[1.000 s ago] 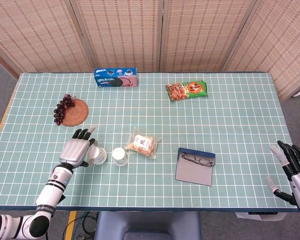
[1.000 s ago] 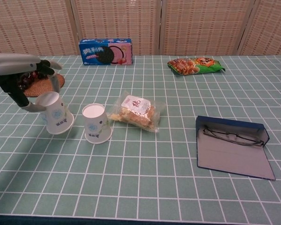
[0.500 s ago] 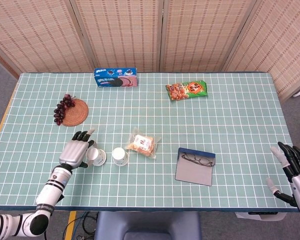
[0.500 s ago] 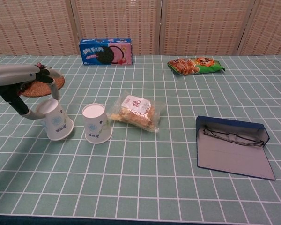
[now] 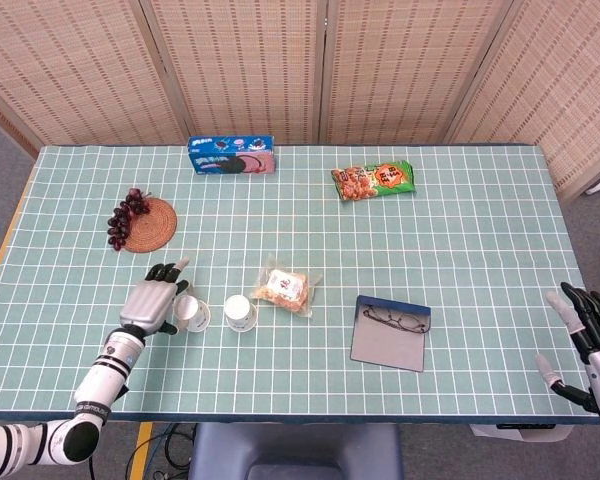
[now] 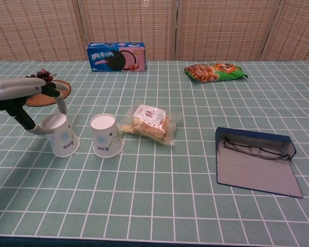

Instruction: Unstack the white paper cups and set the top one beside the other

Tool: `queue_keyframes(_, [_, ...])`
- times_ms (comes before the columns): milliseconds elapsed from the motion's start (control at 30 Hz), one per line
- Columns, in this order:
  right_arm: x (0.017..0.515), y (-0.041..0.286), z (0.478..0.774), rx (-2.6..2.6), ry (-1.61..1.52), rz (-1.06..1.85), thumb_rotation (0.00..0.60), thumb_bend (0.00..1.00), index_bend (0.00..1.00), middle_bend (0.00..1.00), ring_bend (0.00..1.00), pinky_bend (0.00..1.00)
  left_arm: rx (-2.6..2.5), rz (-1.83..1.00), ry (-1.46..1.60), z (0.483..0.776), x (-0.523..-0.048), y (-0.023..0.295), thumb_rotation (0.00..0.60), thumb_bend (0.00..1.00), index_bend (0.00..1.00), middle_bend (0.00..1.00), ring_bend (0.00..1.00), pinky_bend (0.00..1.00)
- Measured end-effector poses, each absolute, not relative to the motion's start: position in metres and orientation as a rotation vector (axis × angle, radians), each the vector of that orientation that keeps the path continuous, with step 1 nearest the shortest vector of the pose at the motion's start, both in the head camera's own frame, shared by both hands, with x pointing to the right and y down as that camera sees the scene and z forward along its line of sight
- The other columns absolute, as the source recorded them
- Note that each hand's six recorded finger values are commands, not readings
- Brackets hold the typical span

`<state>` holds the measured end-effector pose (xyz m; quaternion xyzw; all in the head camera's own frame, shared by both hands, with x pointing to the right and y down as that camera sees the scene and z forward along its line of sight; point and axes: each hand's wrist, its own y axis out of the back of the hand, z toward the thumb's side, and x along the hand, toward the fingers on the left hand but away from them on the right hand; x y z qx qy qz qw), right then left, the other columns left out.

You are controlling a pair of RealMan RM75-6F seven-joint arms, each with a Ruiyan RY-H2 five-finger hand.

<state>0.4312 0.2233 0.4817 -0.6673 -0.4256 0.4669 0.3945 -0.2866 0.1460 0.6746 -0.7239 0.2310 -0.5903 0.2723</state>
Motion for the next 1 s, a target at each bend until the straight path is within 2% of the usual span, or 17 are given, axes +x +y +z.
queue_keyframes(167, [0.431, 0.222, 0.481, -1.693, -1.083, 1.185, 0.600, 0.34, 0.05, 0.00, 0.00, 0.00, -1.966, -1.582, 0.624, 0.677, -0.286, 0.147, 0.600, 0.29, 0.36, 0.00, 0.00, 0.00])
queue_keyframes(400, [0.432, 0.222, 0.481, -1.692, -1.085, 1.184, 0.600, 0.34, 0.05, 0.00, 0.00, 0.00, -1.990, -1.543, 0.647, 0.670, -0.279, 0.147, 0.600, 0.30, 0.18, 0.00, 0.00, 0.00])
queue_keyframes(533, [0.432, 0.221, 0.481, -1.691, -1.087, 1.186, 0.600, 0.34, 0.05, 0.00, 0.00, 0.00, -1.978, -1.528, 0.648, 0.663, -0.275, 0.146, 0.600, 0.30, 0.15, 0.00, 0.00, 0.00])
queue_keyframes(833, [0.430, 0.223, 0.481, -1.693, -1.074, 1.180, 0.600, 0.34, 0.05, 0.00, 0.00, 0.00, -1.906, -1.497, 0.668, 0.622, -0.268, 0.150, 0.600, 0.30, 0.12, 0.00, 0.00, 0.00])
queue_keyframes(1000, [0.427, 0.226, 0.484, -1.695, -1.048, 1.184, 0.600, 0.34, 0.05, 0.00, 0.00, 0.00, -1.814, -1.479, 0.729, 0.590, -0.284, 0.162, 0.600, 0.29, 0.03, 0.00, 0.00, 0.00])
